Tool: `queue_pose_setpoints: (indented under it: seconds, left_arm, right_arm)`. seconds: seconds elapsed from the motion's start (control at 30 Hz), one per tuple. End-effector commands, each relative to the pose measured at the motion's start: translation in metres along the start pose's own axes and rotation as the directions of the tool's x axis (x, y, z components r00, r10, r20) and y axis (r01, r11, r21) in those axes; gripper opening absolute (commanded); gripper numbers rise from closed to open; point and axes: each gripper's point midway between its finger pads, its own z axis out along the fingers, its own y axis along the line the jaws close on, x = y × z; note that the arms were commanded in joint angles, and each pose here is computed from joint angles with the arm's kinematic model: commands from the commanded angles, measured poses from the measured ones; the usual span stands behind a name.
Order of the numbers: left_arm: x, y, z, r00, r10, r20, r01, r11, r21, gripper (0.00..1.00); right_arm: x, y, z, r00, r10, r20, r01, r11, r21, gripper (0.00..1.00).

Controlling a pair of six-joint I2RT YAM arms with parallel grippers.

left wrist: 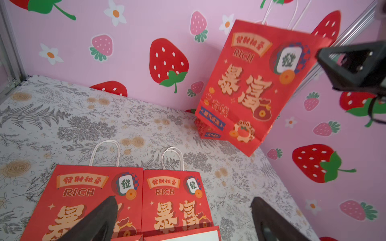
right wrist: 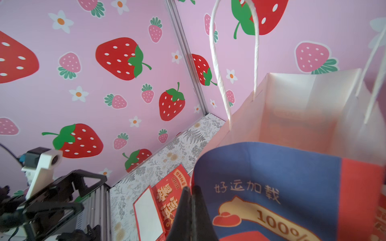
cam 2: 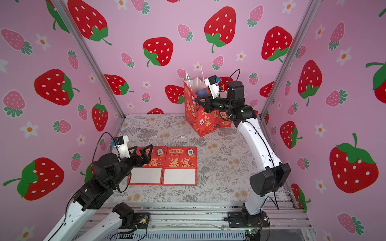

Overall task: Put away the paper bag
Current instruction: Pick up the paper bag from the center of the board, then press the paper bag.

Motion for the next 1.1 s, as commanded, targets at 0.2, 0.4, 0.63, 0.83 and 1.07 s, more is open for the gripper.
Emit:
queue_pose_setpoints:
  seconds: [0.2, 0.4, 0.63, 0.83, 1.07]
  left_arm:
    - [-0.038, -0.066, 0.001, 0.992, -0.075, -0.097, 0.106, 0.927, 0.36, 1.0]
    - [-0.037, -0.103, 0.012, 0.976, -0.107, -0.189, 0.2, 0.785, 0.586, 1.0]
    - [-0.041, -0.127, 0.015, 0.966, -0.086, -0.245, 0.237, 0.674, 0.7, 0.96]
    - [-0.042, -0.137, 0.01, 0.964, -0.045, -0.261, 0.229, 0.632, 0.74, 0.91]
    - [-0.03, -0.131, 0.019, 0.961, -0.034, -0.273, 0.231, 0.641, 0.732, 0.92]
  right_arm:
    - [0.02, 0.086, -0.086, 0.997, 0.063, -0.041, -0.067, 0.992, -0.107, 0.0]
    - [0.032, 0.131, -0.116, 0.989, 0.115, -0.088, -0.134, 0.957, -0.256, 0.0]
    - [0.035, 0.167, -0.135, 0.98, 0.151, -0.132, -0.192, 0.894, -0.406, 0.0]
    - [0.032, 0.181, -0.143, 0.978, 0.154, -0.139, -0.202, 0.856, -0.476, 0.0]
    - [0.027, 0.191, -0.15, 0.979, 0.145, -0.144, -0.2, 0.828, -0.525, 0.0]
